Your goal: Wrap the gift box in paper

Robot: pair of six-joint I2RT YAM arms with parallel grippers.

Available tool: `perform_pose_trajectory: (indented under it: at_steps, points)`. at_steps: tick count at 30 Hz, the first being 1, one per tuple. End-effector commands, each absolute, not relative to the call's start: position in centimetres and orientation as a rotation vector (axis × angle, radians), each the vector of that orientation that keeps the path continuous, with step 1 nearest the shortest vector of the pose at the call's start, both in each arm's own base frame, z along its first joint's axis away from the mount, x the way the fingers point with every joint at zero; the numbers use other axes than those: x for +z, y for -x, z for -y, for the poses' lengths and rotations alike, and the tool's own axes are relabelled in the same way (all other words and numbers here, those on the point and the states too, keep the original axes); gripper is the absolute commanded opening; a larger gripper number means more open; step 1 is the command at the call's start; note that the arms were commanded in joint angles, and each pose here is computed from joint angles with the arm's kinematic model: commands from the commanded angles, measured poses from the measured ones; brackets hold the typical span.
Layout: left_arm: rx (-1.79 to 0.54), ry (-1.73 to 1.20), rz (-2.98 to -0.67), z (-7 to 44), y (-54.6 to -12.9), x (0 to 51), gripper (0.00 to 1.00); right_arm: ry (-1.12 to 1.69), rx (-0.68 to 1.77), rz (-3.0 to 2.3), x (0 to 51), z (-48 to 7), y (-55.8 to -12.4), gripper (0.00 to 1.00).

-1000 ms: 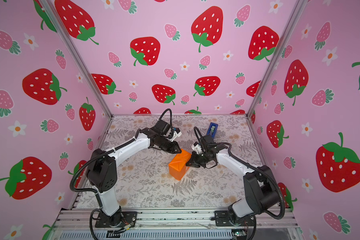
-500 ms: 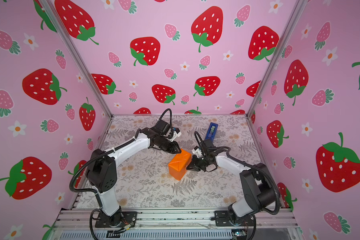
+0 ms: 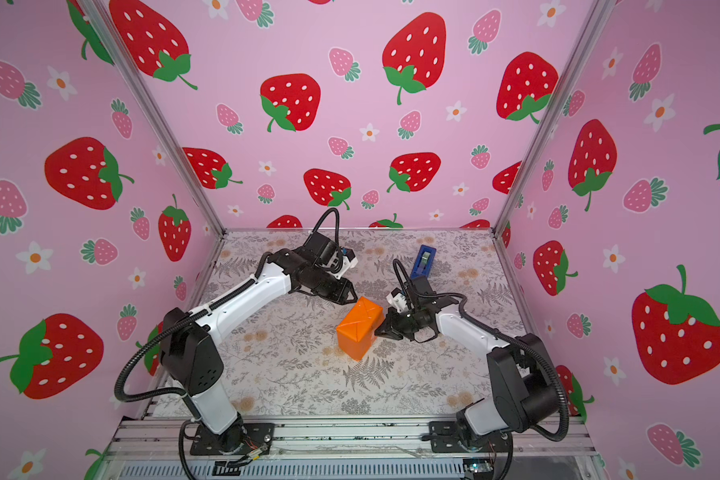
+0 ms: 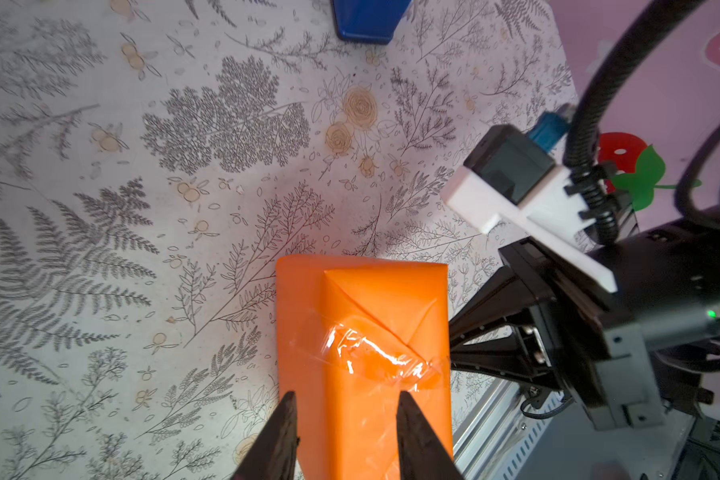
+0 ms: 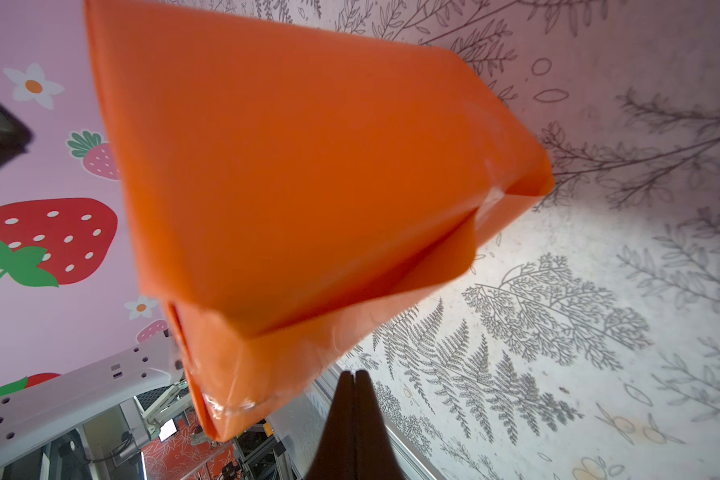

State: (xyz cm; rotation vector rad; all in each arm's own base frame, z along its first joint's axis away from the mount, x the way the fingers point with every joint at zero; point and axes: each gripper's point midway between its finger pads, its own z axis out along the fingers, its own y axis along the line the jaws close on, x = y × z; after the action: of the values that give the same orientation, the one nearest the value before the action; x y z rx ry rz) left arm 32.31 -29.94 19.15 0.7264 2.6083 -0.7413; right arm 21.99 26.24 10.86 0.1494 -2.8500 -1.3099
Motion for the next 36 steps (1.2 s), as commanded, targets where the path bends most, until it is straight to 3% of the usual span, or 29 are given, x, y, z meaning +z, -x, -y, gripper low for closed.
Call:
perform_pose_trajectory:
  at_steps: [1,4,5,6,7,15,25,36]
  points:
    - [-0.664,-0.736,-2.588,29.1,-31.7,21.3,0.46,-0.164,-1.340,2.889,12.3,-25.9,-22.7,0.00]
    - [-0.597,-0.745,-2.592,28.6,-30.9,21.6,0.53,-0.162,-1.342,2.895,12.4,-25.7,-22.9,0.00]
    - [-0.579,-0.748,-2.597,28.5,-30.6,21.5,0.68,-0.160,-1.344,2.895,12.5,-25.7,-22.9,0.00]
    - [-0.564,-0.754,-2.602,28.5,-30.3,21.5,0.91,-0.160,-1.342,2.898,12.5,-25.6,-23.0,0.00]
    - [-0.552,-0.757,-2.609,28.5,-29.9,21.4,0.99,-0.159,-1.341,2.901,12.6,-25.5,-23.1,0.00]
    - [-0.479,-0.810,-2.632,29.4,-27.2,20.4,0.99,-0.150,-1.339,2.923,13.1,-24.6,-23.2,0.00]
    - [-0.277,-0.844,-2.681,30.1,-26.7,17.2,0.99,-0.148,-1.357,2.932,13.2,-24.2,-22.8,0.00]
    - [-0.318,-0.903,-2.749,32.6,-26.9,13.4,0.97,-0.135,-1.362,2.923,12.6,-23.8,-22.2,0.00]
